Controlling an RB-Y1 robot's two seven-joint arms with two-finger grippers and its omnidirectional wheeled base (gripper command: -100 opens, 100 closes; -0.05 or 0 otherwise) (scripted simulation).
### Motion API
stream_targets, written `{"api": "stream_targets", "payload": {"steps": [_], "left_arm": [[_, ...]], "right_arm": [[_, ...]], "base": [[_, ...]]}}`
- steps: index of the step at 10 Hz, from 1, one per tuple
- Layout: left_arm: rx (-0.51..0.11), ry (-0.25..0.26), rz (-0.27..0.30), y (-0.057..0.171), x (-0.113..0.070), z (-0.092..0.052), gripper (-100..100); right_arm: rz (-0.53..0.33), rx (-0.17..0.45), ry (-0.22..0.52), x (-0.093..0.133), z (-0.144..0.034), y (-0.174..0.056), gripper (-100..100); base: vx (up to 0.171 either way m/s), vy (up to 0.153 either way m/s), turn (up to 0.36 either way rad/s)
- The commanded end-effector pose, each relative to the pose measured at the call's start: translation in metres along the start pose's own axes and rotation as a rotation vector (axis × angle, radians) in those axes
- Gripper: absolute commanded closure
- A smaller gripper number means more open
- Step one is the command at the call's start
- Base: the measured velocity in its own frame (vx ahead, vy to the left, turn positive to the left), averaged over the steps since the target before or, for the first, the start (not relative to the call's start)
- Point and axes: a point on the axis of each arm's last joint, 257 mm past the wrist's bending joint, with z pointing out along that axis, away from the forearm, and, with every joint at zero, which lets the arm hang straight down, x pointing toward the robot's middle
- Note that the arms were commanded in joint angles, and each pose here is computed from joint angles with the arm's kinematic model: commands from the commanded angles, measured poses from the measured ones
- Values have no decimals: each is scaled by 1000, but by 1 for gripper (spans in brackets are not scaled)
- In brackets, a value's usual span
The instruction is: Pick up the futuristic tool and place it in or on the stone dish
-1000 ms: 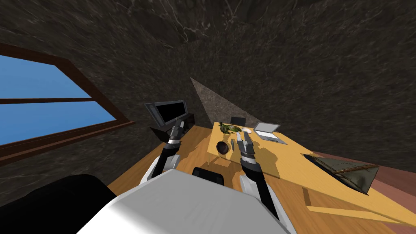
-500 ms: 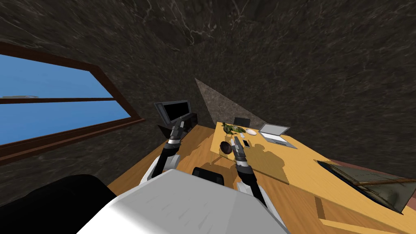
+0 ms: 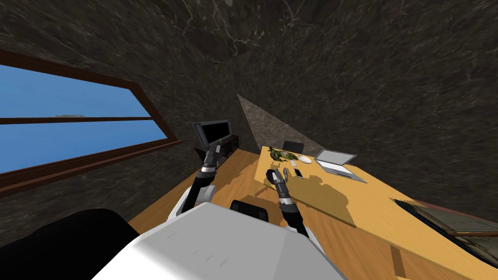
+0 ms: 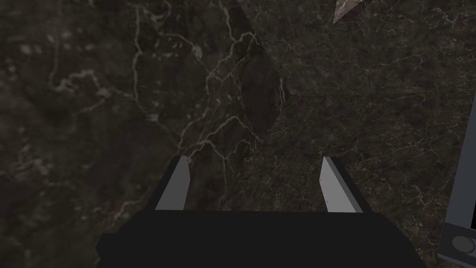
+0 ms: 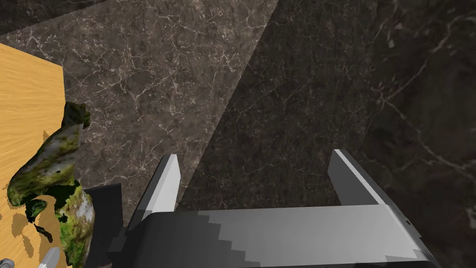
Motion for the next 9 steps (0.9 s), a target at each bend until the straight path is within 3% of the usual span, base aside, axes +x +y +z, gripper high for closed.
{"api": "stream_targets", "payload": {"steps": [1,2,3,5,6,9], "left_arm": [[0,0,0,0,0,0,0],[0,0,0,0,0,0,0],[0,0,0,0,0,0,0],[0,0,0,0,0,0,0],[0,0,0,0,0,0,0],[0,0,0,0,0,0,0]], "right_arm": [[7,83,63,19,-18,-31,-100],[4,114,67,19,-25,-45,-100],[8,153,111,34,-37,-59,-100],[7,190,113,34,-46,-75,-100],[9,237,158,47,-62,-92,-100],[7,347,206,58,-97,-133,-100]], "base": [[-87,87,231],[-77,61,91],[-74,46,159],[-41,22,45],[-46,37,182],[-44,46,126]]}}
